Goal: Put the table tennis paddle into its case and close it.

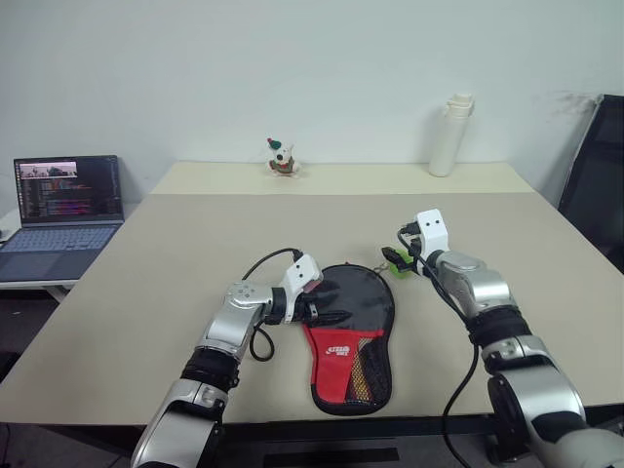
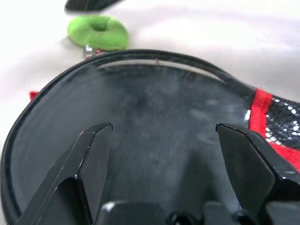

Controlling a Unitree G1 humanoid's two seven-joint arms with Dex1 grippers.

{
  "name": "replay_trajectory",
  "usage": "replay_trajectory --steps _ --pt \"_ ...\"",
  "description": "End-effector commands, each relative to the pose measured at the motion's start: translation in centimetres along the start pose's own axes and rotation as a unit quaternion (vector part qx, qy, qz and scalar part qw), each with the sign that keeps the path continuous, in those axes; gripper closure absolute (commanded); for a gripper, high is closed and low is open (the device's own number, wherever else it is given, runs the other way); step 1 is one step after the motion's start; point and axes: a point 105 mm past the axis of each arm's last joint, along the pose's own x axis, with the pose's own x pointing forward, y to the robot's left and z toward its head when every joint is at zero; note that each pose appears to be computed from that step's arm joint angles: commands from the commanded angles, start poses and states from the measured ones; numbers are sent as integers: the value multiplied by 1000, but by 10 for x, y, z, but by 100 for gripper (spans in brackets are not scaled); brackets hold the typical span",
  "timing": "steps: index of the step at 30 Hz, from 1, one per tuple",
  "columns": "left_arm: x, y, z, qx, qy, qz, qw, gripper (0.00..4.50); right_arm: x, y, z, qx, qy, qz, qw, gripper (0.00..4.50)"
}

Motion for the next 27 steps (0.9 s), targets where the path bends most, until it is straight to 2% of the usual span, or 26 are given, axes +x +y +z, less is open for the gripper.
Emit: replay_trajectory --steps 1,9,13,23,24,27 --pt "1 -4 9 12 -10 -1 1000 66 5 -10 1 -8 -9 -23 1000 0" --pt "-1 -6 2 15 4 -1 1000 66 10 -5 -35 53 44 -15 997 0" --pt "2 -6 -2 23 15 -5 1000 61 11 0 -38 61 46 -7 997 92" --pt "18 -15 -22 18 46 -40 998 61 10 3 -37 68 39 0 997 423" --pt "19 -16 -25 16 50 -43 998 61 9 1 -36 69 37 -2 997 448" --pt "23 -18 -31 10 58 -50 997 61 5 -6 -34 70 33 -3 997 448"
